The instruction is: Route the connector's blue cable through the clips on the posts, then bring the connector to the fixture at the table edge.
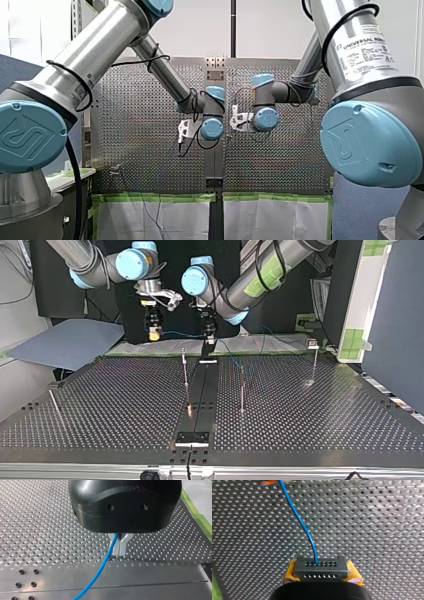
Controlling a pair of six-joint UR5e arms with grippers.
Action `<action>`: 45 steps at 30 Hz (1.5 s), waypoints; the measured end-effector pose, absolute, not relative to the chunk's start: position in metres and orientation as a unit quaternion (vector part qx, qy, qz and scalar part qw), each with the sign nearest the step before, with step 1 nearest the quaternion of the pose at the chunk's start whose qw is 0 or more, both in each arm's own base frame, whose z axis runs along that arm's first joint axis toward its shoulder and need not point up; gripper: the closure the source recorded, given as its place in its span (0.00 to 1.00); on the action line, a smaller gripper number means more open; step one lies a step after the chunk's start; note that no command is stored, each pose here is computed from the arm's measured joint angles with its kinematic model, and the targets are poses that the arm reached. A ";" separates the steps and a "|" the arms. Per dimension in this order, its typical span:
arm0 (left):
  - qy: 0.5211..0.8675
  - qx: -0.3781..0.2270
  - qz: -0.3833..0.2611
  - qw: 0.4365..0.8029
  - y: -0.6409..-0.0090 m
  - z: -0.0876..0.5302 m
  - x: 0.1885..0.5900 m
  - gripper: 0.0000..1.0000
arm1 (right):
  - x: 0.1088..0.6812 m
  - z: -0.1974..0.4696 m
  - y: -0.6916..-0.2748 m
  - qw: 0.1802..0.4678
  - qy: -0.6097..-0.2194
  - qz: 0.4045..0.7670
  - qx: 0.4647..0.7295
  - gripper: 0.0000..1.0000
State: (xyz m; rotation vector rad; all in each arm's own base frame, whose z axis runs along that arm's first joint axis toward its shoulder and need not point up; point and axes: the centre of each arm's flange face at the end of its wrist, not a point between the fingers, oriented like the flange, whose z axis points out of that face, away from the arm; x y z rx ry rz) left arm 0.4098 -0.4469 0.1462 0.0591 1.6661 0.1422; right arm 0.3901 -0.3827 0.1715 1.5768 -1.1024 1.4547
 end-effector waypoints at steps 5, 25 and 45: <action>0.738 0.025 0.061 0.672 -0.448 0.146 0.410 1.00 | 0.381 0.145 -0.375 0.356 -0.434 0.551 0.618 1.00; 0.736 0.030 0.060 0.674 -0.449 0.137 0.414 1.00 | 0.354 0.085 -0.389 0.367 -0.460 0.532 0.608 1.00; 0.736 0.048 0.053 0.674 -0.450 0.133 0.420 1.00 | 0.362 0.111 -0.436 0.364 -0.437 0.549 0.613 1.00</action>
